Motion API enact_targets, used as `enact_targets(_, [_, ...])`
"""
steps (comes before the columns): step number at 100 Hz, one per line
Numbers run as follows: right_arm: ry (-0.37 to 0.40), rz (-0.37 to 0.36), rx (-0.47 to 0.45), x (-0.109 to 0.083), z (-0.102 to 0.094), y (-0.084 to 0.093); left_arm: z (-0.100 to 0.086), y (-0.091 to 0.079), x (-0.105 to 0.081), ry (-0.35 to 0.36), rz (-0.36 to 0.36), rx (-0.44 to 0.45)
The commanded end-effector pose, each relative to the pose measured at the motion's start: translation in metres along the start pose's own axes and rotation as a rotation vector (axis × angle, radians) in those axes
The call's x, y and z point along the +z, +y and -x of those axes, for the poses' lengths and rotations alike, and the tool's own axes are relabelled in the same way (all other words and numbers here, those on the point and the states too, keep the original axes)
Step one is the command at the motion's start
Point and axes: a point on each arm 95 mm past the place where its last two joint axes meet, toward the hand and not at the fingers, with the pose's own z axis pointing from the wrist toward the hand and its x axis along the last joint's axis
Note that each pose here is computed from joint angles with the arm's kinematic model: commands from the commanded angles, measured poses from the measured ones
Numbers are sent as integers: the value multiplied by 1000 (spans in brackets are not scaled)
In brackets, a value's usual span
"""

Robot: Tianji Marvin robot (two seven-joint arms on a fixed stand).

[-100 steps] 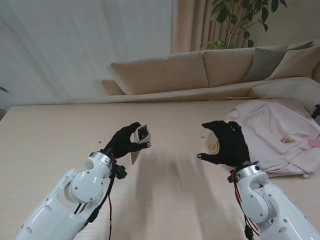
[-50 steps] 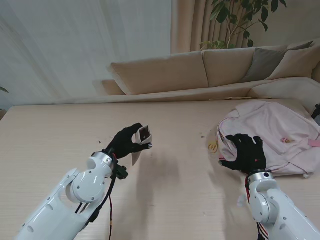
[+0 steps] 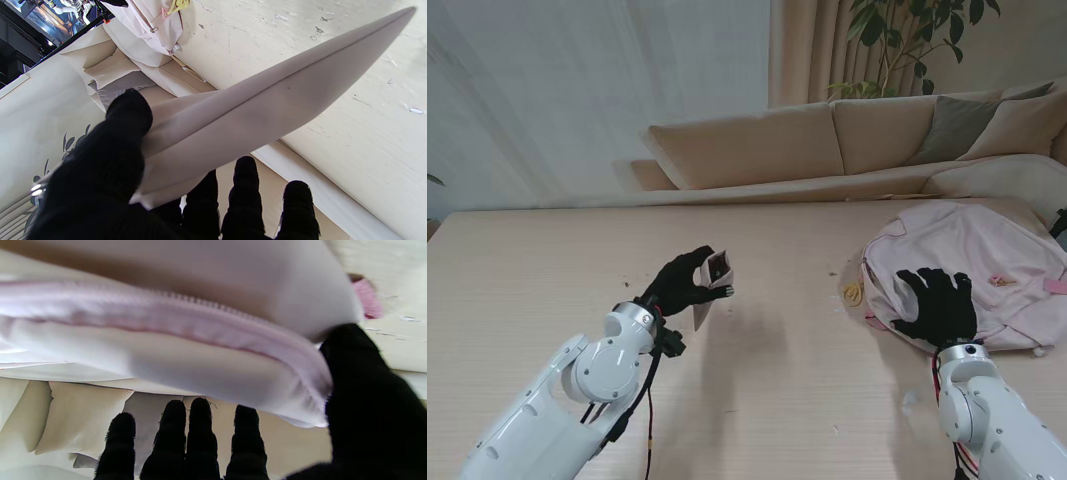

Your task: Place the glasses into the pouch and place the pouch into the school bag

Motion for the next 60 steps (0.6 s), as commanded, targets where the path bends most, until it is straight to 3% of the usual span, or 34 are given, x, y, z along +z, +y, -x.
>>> enact_targets(1, [-8, -2, -8, 2, 0, -3, -4, 2, 1, 14, 11, -9])
enact_targets(20, [-33, 127, 2, 9, -2, -5, -4, 1, 1, 14, 11, -5])
enact_targets(44, [-24, 133, 48, 10, 0, -6, -4, 2, 2, 13, 15, -7])
enact_targets(60, [27, 106, 101, 7, 2, -3, -3, 3, 1, 13, 18, -8])
